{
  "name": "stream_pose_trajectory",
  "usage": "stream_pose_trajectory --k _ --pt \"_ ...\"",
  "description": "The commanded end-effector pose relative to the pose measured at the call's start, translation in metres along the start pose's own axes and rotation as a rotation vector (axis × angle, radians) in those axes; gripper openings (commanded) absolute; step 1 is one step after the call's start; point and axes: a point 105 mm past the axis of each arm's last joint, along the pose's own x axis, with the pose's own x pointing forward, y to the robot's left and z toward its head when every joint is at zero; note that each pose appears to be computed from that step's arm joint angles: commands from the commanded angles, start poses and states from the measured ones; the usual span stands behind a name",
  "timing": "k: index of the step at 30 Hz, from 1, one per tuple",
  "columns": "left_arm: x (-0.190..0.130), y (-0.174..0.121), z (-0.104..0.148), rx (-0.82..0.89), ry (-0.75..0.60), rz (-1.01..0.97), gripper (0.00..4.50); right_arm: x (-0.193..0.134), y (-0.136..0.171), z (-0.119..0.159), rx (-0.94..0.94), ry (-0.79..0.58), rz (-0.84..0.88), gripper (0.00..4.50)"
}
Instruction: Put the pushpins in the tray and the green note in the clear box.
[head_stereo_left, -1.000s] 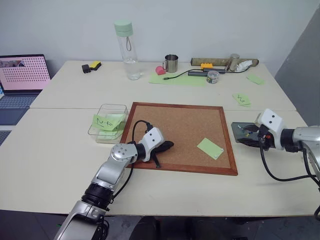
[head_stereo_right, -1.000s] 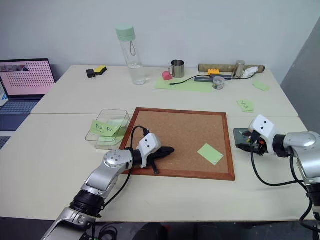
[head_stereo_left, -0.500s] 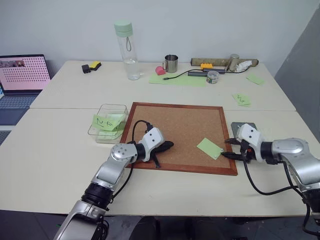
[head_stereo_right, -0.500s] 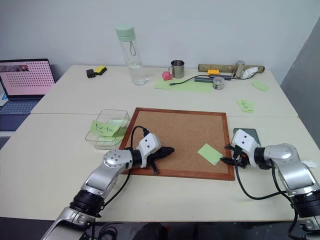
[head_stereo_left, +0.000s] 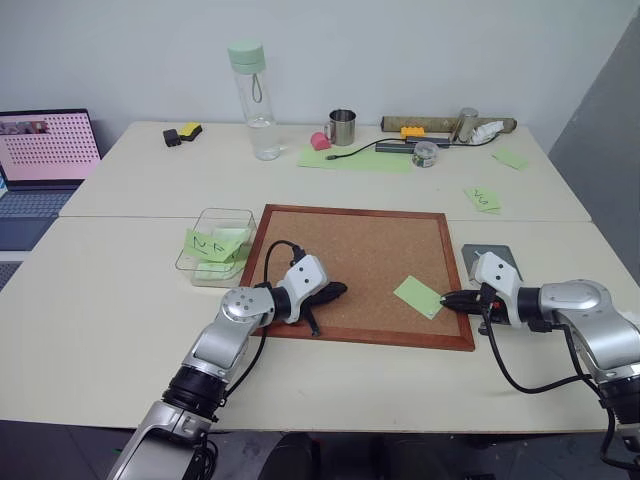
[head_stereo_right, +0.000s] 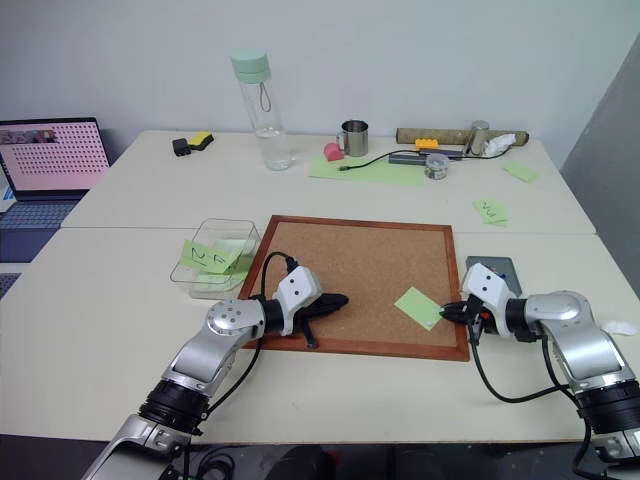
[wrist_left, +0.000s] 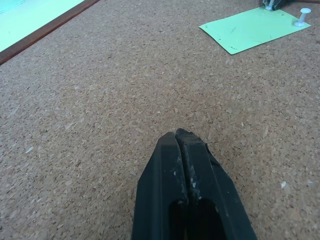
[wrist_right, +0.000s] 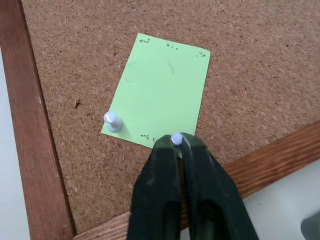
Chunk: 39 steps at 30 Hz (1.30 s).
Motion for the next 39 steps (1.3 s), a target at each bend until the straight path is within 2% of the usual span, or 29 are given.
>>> stream_pose_trajectory --k 1,10,18,23,30,39 --pt "-0.004 -0.004 -0.021 -0.041 0.079 -0.001 0.0 -0.008 -0.004 0.007 -0.003 -0.037 -0.012 0.04" --pt "-0.004 -0.005 -0.025 -0.043 0.092 0.009 0.0 -0.028 -0.006 0.027 0.127 -0.161 -0.004 0.04" --pt "-0.003 -0.001 -0.023 -0.032 0.09 0.025 0.0 -0.042 -0.021 0.033 0.192 -0.213 -0.101 0.04" --pt "-0.003 -0.001 -0.023 -0.031 0.091 0.022 0.0 -0.055 -0.06 0.005 0.212 -0.089 -0.329 0.04" --pt "-0.001 -0.003 -0.02 -0.028 0.084 0.015 0.0 -0.062 -0.082 -0.022 0.214 0.042 -0.453 0.04" --pt "-0.003 -0.003 -0.021 -0.03 0.087 0.016 0.0 -0.064 -0.086 -0.02 0.223 0.023 -0.478 1.81"
